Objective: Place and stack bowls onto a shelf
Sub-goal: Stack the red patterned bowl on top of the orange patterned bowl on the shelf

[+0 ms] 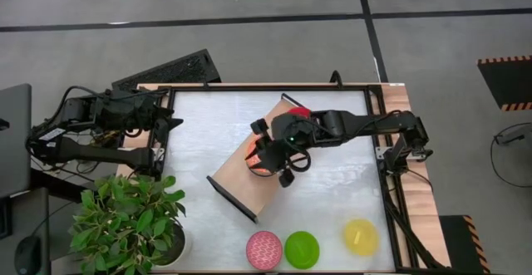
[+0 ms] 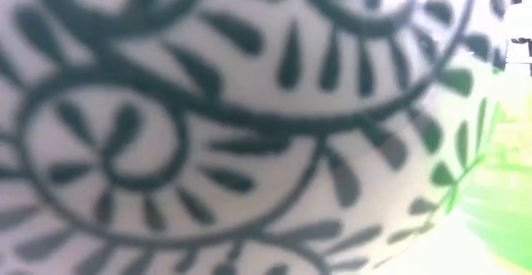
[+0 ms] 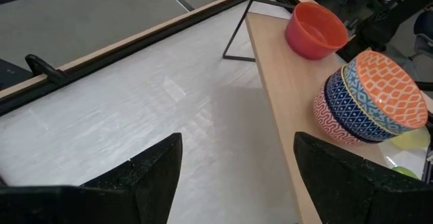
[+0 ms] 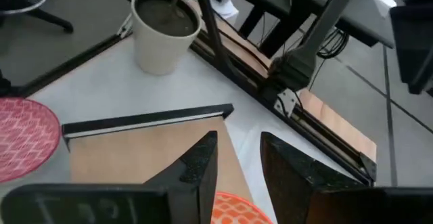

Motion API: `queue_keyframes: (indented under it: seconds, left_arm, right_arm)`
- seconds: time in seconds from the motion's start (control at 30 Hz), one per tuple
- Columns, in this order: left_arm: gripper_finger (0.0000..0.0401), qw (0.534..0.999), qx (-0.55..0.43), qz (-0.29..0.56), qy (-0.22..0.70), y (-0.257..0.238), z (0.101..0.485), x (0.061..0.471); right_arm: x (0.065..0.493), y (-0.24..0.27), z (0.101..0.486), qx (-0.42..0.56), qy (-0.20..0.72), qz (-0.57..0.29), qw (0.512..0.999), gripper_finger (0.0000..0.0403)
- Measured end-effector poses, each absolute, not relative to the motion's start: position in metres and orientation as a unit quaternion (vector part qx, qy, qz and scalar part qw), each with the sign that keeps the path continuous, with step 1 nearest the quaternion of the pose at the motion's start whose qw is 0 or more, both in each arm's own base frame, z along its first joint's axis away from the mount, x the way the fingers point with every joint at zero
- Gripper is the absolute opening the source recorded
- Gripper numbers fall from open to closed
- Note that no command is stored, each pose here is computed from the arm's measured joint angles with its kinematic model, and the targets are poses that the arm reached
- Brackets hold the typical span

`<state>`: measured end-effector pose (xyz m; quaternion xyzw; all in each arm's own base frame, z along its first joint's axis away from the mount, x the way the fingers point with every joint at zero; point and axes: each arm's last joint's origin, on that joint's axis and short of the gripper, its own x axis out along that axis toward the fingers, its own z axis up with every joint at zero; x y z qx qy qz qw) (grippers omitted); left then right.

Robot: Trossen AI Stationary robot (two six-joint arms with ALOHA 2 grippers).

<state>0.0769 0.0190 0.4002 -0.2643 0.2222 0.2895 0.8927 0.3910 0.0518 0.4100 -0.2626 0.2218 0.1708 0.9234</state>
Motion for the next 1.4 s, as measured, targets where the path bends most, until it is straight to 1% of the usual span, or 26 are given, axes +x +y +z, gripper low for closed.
queue_keyframes:
  seconds: [0.2,0.43,0.67,0.77,0.93,1.1,1.23,1.3,1.4]
  left_arm:
    - [0.0270,0.893,-0.265,0.289,0.222,0.019,0.400,0.077]
    - [0.0270,0.892,-0.265,0.289,0.227,0.019,0.400,0.076]
    - [0.0270,0.892,-0.262,0.289,0.228,0.019,0.399,0.076]
    - [0.0270,0.893,-0.258,0.288,0.229,0.019,0.399,0.076]
    - [0.0270,0.894,-0.255,0.287,0.230,0.019,0.399,0.076]
    - [0.0270,0.897,-0.246,0.284,0.232,0.019,0.400,0.076]
    - [0.0270,0.897,-0.247,0.284,0.231,0.019,0.400,0.077]
    - [0.0270,0.897,-0.246,0.284,0.231,0.019,0.400,0.076]
    - [0.0270,0.898,-0.245,0.284,0.232,0.019,0.400,0.076]
  right_arm:
    - [0.417,0.048,0.378,-0.257,0.256,0.177,0.915,0.0129]
    - [0.428,0.047,0.359,-0.254,0.281,0.183,0.907,0.0128]
    - [0.429,0.033,0.364,-0.251,0.274,0.165,0.914,0.0128]
    - [0.421,0.032,0.382,-0.247,0.260,0.157,0.920,0.0128]
    - [0.374,0.029,0.435,-0.182,0.238,0.133,0.945,0.0126]
    - [0.318,0.023,0.459,-0.111,0.297,0.079,0.945,0.0117]
    - [0.273,0.023,0.469,0.018,0.354,0.028,0.935,0.0116]
    - [0.261,0.031,0.465,0.075,0.385,0.013,0.920,0.0116]
    - [0.256,0.050,0.451,0.137,0.430,0.003,0.892,0.0116]
